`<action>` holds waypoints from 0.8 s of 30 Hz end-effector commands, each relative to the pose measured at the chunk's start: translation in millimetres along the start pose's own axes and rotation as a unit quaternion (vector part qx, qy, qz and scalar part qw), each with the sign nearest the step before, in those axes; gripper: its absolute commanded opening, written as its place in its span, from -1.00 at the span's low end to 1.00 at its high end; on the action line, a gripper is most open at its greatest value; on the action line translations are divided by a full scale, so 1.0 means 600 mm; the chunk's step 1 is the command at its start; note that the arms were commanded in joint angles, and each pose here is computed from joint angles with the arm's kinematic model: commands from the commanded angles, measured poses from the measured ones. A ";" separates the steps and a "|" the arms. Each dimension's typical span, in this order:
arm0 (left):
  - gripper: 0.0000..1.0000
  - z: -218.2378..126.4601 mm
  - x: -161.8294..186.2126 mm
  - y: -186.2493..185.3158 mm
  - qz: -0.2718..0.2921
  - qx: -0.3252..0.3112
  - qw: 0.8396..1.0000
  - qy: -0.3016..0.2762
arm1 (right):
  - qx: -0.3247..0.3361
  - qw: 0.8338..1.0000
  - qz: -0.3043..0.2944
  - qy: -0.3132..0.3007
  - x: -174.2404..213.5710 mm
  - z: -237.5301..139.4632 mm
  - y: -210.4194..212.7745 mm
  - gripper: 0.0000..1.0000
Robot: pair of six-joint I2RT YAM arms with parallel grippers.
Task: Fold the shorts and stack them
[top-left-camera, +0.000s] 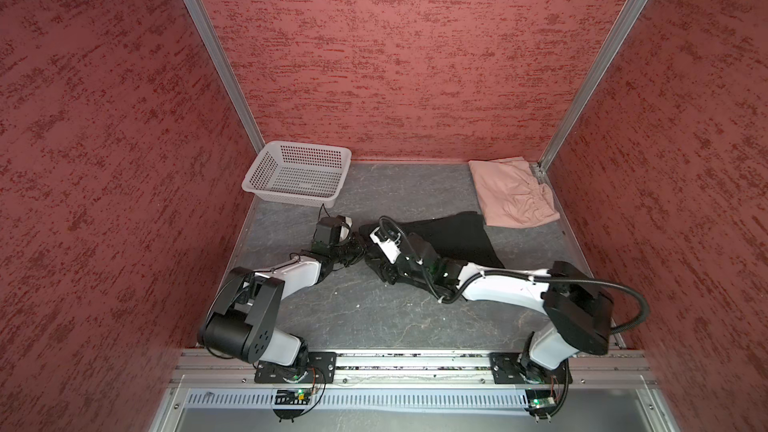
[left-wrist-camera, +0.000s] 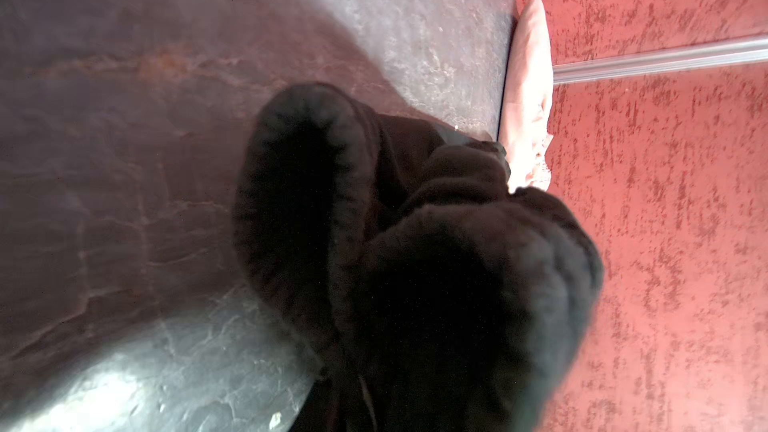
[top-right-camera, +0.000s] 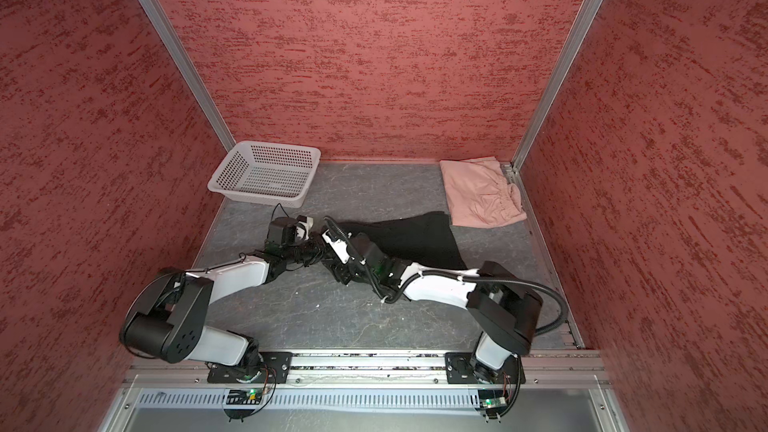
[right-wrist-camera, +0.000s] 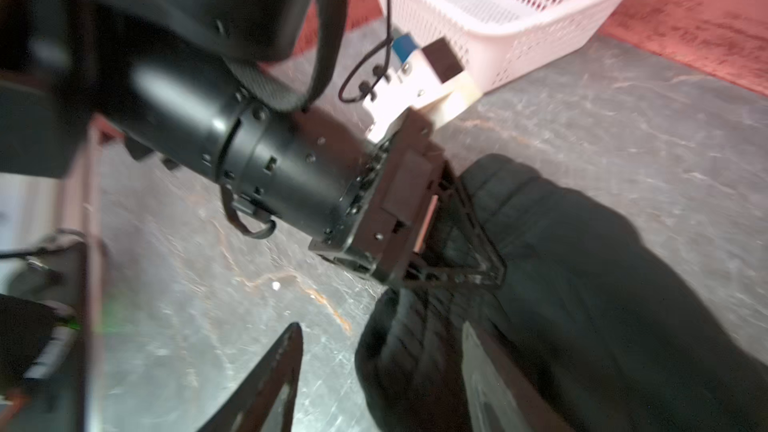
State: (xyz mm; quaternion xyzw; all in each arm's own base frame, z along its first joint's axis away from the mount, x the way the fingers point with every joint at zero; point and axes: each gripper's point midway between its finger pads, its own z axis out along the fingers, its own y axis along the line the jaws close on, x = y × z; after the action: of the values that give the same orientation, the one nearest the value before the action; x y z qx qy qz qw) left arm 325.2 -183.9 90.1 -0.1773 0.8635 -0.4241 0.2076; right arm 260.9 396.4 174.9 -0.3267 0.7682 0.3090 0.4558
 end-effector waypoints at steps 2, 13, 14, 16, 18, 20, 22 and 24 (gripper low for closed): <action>-0.50 -0.041 -0.010 -0.012 0.066 -0.052 0.996 -0.008 | 0.049 0.987 0.155 -0.015 -0.022 -0.053 -0.107 0.06; -0.43 -0.091 -0.006 -0.056 0.122 -0.056 0.991 0.005 | 0.037 0.968 0.238 0.066 0.063 0.022 -0.200 -0.80; -0.42 -0.092 -0.006 -0.060 0.124 -0.051 0.991 0.007 | 0.022 0.969 0.234 0.071 0.062 0.038 -0.197 -0.77; -0.42 -0.093 -0.003 -0.067 0.128 -0.045 0.991 0.014 | 0.018 0.970 0.230 0.077 0.060 0.065 -0.204 -0.75; -0.41 -0.095 0.001 -0.071 0.132 -0.044 0.990 0.021 | 0.025 0.970 0.229 0.072 0.054 0.083 -0.220 -0.75; -0.41 -0.099 0.005 -0.070 0.135 -0.049 0.989 0.028 | 0.032 0.968 0.237 0.078 0.058 0.102 -0.240 -0.72; -0.41 -0.103 0.008 -0.070 0.139 -0.054 0.988 0.031 | 0.031 0.964 0.248 0.091 0.073 0.122 -0.250 -0.67; -0.41 -0.110 0.007 -0.065 0.143 -0.070 0.987 0.032 | 0.011 0.958 0.263 0.111 0.097 0.141 -0.244 -0.59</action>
State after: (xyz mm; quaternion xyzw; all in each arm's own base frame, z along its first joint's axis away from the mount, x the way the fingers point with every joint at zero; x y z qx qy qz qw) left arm 296.0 -164.6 141.0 -0.0783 0.9140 -0.3359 0.2139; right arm 392.3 355.4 75.2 -0.1414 0.8761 0.3518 0.2979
